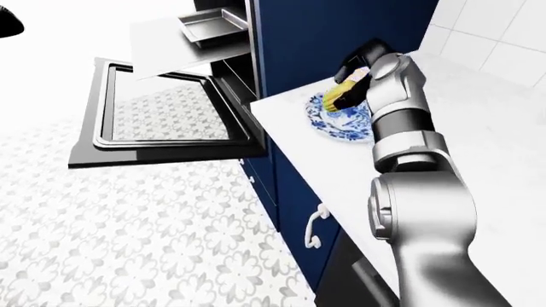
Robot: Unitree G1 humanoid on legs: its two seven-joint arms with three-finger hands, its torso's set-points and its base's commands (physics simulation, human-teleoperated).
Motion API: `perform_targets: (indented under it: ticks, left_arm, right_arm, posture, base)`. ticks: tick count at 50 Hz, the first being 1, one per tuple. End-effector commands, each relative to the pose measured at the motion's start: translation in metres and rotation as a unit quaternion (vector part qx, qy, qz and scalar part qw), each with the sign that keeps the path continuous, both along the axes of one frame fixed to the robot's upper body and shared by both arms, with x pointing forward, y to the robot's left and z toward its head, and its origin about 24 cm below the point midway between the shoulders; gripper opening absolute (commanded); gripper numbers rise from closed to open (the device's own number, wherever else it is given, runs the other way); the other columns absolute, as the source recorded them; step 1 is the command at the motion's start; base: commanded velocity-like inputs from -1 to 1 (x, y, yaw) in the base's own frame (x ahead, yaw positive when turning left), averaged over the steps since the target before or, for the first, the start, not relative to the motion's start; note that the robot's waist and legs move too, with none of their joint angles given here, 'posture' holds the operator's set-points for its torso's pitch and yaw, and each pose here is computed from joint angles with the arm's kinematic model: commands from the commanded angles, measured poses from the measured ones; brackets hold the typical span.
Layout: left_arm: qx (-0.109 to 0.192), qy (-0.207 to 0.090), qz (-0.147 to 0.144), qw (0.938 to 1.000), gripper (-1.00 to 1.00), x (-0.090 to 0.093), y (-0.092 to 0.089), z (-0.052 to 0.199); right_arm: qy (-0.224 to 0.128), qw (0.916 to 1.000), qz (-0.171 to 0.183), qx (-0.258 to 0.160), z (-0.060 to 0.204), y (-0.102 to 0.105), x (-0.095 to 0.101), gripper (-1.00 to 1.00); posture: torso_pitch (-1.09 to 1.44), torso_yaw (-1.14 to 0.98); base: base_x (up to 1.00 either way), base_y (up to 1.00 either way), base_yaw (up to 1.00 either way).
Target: Pick the corn from the top rack in the oven and place it on the plate on the counter.
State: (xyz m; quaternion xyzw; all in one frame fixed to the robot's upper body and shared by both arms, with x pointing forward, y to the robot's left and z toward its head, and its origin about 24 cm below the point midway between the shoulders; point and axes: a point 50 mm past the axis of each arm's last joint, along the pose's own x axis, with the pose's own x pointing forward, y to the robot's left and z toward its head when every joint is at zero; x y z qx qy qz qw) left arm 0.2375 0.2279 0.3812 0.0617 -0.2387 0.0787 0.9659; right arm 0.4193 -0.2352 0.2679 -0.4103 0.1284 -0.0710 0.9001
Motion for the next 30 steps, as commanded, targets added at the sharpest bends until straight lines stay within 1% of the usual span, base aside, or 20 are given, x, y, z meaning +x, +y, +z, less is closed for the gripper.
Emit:
perform_targets:
  ticks: [1,3,4,11,13,15,16,17,19,21,23,25,26,28,29,30]
  left_arm:
    - [-0.003,-0.033,0.007,0.9994,1.0,-0.007,0.002,0.01]
    - [-0.003,-0.034,0.008,0.9994,1.0,-0.007,0.003,0.01]
    - [-0.003,-0.034,0.007,0.9994,1.0,-0.007,0.003,0.01]
    - [-0.002,-0.034,0.008,0.9994,1.0,-0.008,0.003,0.01]
    - [-0.004,-0.034,0.008,0.9994,1.0,-0.007,0.003,0.01]
    - [-0.003,-0.034,0.008,0.9994,1.0,-0.006,0.003,0.009]
    - [-0.003,-0.033,0.009,0.9994,1.0,-0.007,0.003,0.009]
    - [-0.003,-0.033,0.009,0.9994,1.0,-0.007,0.003,0.01]
    - [-0.002,-0.033,0.008,0.9994,1.0,-0.007,0.002,0.009]
    - [-0.002,-0.033,0.008,0.9994,1.0,-0.007,0.002,0.009]
    - [-0.002,-0.032,0.008,0.9994,1.0,-0.006,0.002,0.009]
    - [-0.002,-0.033,0.009,0.9994,1.0,-0.006,0.003,0.009]
    - [-0.002,-0.033,0.009,0.9994,1.0,-0.006,0.003,0.009]
    - [-0.002,-0.033,0.009,0.9994,1.0,-0.006,0.003,0.009]
    - [-0.002,-0.032,0.009,0.9994,1.0,-0.006,0.002,0.009]
    - [-0.001,-0.032,0.01,0.9994,1.0,-0.006,0.002,0.009]
  right_arm:
    - [-0.048,0.9988,0.007,-0.008,0.024,0.004,-0.001,-1.0]
    - [-0.047,0.9989,0.004,-0.006,0.021,0.004,0.0,-1.0]
    - [-0.046,0.9989,0.007,0.004,0.021,0.004,0.0,-1.0]
    - [-0.04,0.9992,0.002,0.001,0.012,0.003,0.001,-1.0]
    - [-0.04,0.9992,-0.001,0.001,0.011,0.002,0.001,-0.95]
    - [-0.043,0.9991,-0.004,0.006,0.012,0.001,0.001,-0.87]
    - [-0.044,0.999,-0.005,0.005,0.014,0.001,0.001,-0.74]
    - [-0.047,0.9989,-0.007,0.005,0.016,0.0,0.0,-0.73]
    - [-0.048,0.9988,-0.009,0.003,0.017,-0.001,0.0,-0.56]
    - [-0.05,0.9987,-0.011,0.002,0.019,-0.002,0.0,-0.51]
    - [-0.052,0.9985,-0.015,0.007,0.02,-0.004,-0.001,-0.35]
    - [-0.054,0.9984,-0.015,0.007,0.023,-0.006,-0.002,-0.29]
    - [-0.059,0.9981,-0.018,0.007,0.026,-0.008,-0.003,-0.19]
    - [-0.062,0.9978,-0.022,0.01,0.029,-0.01,-0.004,-0.18]
    - [-0.063,0.9977,-0.022,0.009,0.03,-0.011,-0.004,-0.09]
    - [-0.063,0.9976,-0.023,0.012,0.031,-0.012,-0.005,0.05]
  posture:
    - [0.0,0.0]
    - [0.0,0.0]
    - [0.0,0.0]
    - [0.0,0.0]
    - [0.0,0.0]
    - [0.0,0.0]
    - [0.0,0.0]
    - [0.0,0.0]
    - [0.0,0.0]
    - [0.0,0.0]
    - [0.0,0.0]
    - [0.0,0.0]
    - [0.0,0.0]
    - [0.0,0.0]
    - [0.0,0.0]
    - [0.0,0.0]
  base:
    - [0.0,0.0,0.0]
    - [0.0,0.0,0.0]
    - [0.0,0.0,0.0]
    - [0.0,0.0,0.0]
    - [0.0,0.0,0.0]
    - [0.0,0.0,0.0]
    - [0.0,0.0,0.0]
    - [0.0,0.0,0.0]
    - [0.0,0.0,0.0]
    - [0.0,0.0,0.0]
    - [0.0,0.0,0.0]
    - [0.0,0.0,0.0]
    - [0.0,0.0,0.0]
    - [0.0,0.0,0.0]
    - [0.0,0.0,0.0]
    - [0.0,0.0,0.0]
